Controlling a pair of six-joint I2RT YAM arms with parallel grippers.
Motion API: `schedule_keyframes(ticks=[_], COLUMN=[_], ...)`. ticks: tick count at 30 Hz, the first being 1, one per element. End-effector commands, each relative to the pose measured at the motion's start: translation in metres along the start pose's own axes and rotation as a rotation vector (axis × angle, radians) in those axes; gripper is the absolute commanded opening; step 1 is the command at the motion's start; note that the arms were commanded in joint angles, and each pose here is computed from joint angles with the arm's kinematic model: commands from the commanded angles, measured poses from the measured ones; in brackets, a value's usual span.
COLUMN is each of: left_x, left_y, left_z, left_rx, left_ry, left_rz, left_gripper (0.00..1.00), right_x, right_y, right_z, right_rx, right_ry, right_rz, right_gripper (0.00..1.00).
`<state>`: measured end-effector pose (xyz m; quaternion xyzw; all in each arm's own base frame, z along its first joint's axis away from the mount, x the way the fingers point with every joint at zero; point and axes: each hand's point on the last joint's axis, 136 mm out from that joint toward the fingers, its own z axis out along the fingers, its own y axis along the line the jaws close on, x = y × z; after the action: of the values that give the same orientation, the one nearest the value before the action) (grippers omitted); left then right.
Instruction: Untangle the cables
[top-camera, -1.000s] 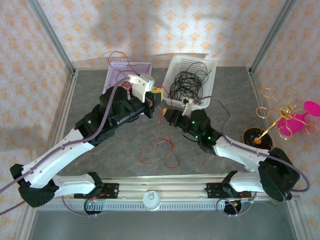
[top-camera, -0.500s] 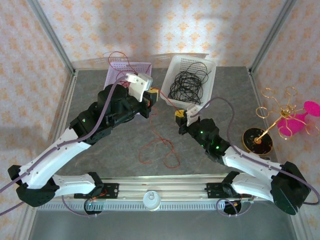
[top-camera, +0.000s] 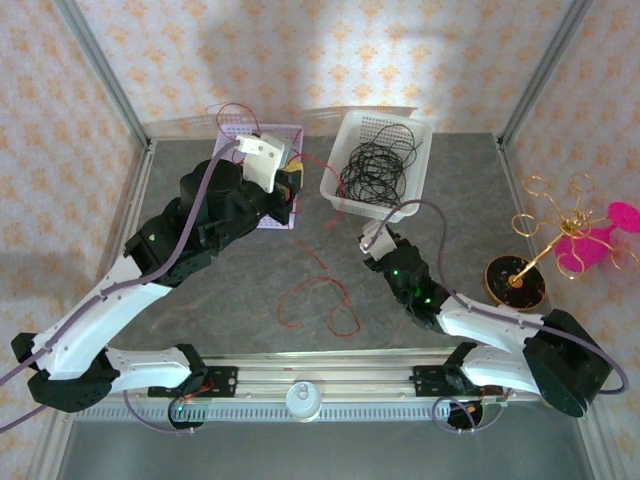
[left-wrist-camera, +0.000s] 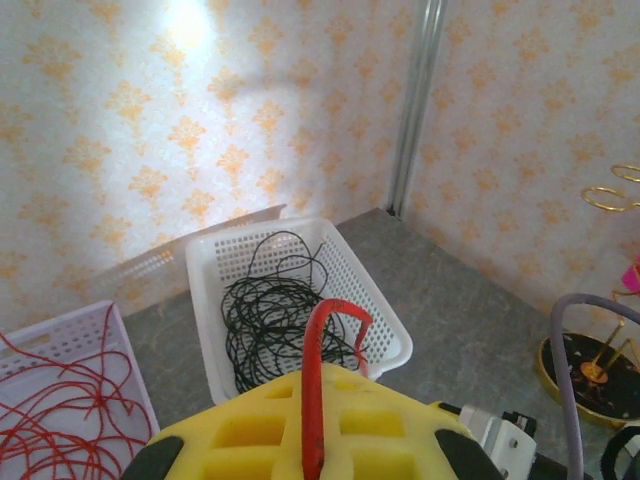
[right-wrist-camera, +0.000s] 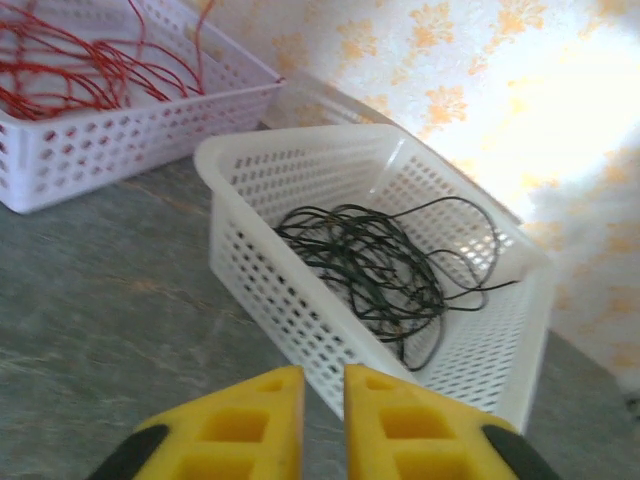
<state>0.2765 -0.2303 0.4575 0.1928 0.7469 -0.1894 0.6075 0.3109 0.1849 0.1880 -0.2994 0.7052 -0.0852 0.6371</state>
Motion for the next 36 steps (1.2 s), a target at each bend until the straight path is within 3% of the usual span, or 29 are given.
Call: schedule_keyframes(ticks=[1,9,16,22,27,36], left_x=[-0.005,0.001,-0.015,-0.030,-0.010,0.053], left_y=[0.016,0.061,0.122,0.199,0.250,0.298], left_z=[-0.004,0.021,0.049,0.070,0.108,0.180], left_rx=[-0.079,-0.275,-0.434,-0.615,-0.645,-0.584], left_ry=[0.002,0.046,0.020,-0.039,-0.003,0.053], left_rz=[0.026,0.035,0.004,-0.016,-0.043,-0.125], left_gripper=[0.00,0.00,0.00,0.00,0.00,0.00], right_x=[-0.017,-0.040,-0.027,-0.020,-0.014,0.003], right_y=[-0.022,-0.001,0.013,0.026,0.026,0.050], right_z=[-0.002,-0.019,-0.031,-0.043,-0.045,-0.039], right_rx=[0.101,-0.109,-0.218,-0.303,-0.298,-0.361], right_ry=[-0.049,-0.146,-0.056,-0.031,-0.010,0.125], right_rz=[0.003,0.322,0.535,0.627,0.689,0.774], right_gripper=[0.12,0.21,0.28,0.31,0.31,0.32])
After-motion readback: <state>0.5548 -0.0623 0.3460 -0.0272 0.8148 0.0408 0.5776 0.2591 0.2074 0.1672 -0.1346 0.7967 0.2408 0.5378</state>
